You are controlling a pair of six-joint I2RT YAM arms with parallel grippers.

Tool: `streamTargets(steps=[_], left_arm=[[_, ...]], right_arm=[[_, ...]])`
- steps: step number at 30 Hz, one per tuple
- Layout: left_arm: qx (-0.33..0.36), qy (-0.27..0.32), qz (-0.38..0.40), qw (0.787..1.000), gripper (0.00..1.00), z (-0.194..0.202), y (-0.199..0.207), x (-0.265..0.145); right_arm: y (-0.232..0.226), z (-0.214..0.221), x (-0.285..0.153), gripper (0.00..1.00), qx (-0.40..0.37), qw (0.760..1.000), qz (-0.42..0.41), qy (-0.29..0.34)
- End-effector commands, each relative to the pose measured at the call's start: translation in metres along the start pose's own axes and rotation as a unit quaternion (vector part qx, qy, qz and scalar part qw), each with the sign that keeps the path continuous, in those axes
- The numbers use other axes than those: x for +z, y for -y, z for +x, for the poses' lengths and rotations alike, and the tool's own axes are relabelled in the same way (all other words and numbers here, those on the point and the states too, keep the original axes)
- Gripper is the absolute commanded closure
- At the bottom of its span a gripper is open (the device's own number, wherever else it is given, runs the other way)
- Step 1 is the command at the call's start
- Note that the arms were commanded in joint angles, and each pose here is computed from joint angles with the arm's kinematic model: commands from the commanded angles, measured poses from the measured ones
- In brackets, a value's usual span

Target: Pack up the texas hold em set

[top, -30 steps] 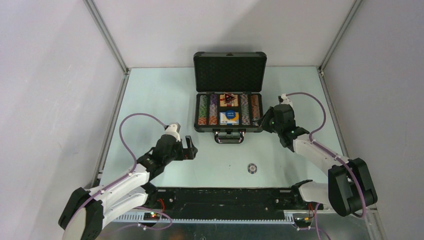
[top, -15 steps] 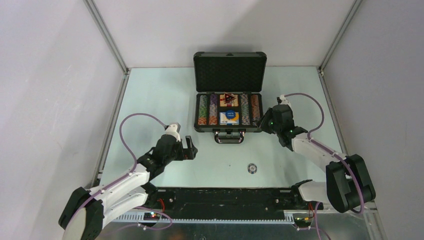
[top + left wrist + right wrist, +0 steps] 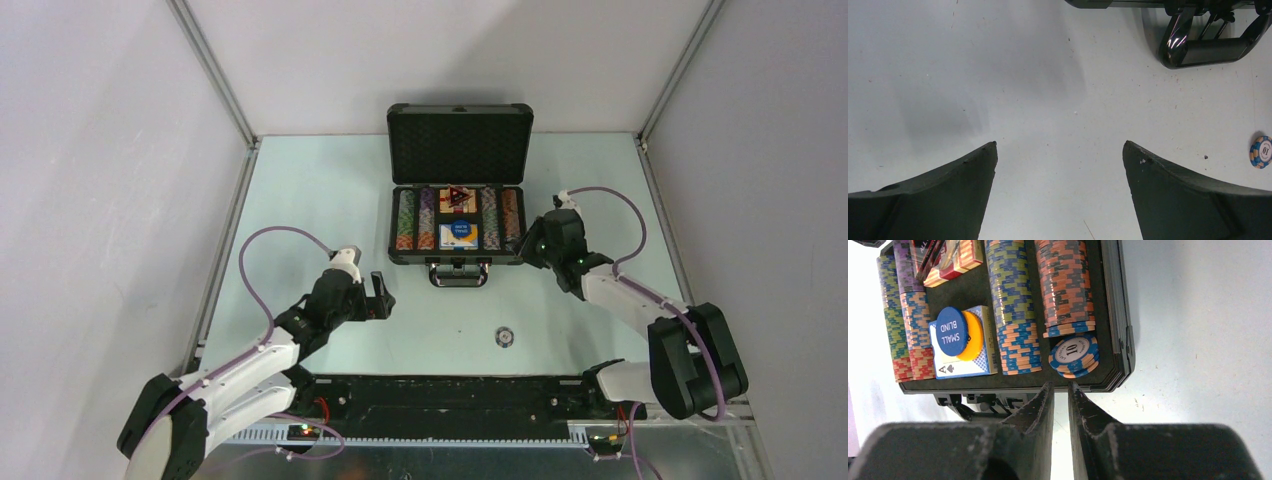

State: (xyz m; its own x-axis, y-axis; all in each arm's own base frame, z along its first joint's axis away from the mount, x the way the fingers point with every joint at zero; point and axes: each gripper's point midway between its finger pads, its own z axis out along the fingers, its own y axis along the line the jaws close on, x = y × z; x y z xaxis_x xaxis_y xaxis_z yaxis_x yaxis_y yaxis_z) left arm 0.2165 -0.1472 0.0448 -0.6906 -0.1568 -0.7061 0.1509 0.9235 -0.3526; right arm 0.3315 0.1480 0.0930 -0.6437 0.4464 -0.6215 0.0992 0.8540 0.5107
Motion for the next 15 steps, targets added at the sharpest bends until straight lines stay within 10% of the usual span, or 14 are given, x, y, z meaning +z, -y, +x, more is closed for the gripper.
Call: streamTargets(steps=[1,15], left_arm=[[0.008,0.038,0.015,0.999,0.0,-0.0284,0.0122,-0.0005],[0.008,0.038,0.015,0.999,0.0,-0.0291,0.0126,-0.0002]], right_arm=[[-0.0007,-0.0053,0.005,0.8,0.004,1.0,-0.003,0.01],[0.0017,-0.0086,0.0108,0.8,0.005,1.0,-0.006,0.013]])
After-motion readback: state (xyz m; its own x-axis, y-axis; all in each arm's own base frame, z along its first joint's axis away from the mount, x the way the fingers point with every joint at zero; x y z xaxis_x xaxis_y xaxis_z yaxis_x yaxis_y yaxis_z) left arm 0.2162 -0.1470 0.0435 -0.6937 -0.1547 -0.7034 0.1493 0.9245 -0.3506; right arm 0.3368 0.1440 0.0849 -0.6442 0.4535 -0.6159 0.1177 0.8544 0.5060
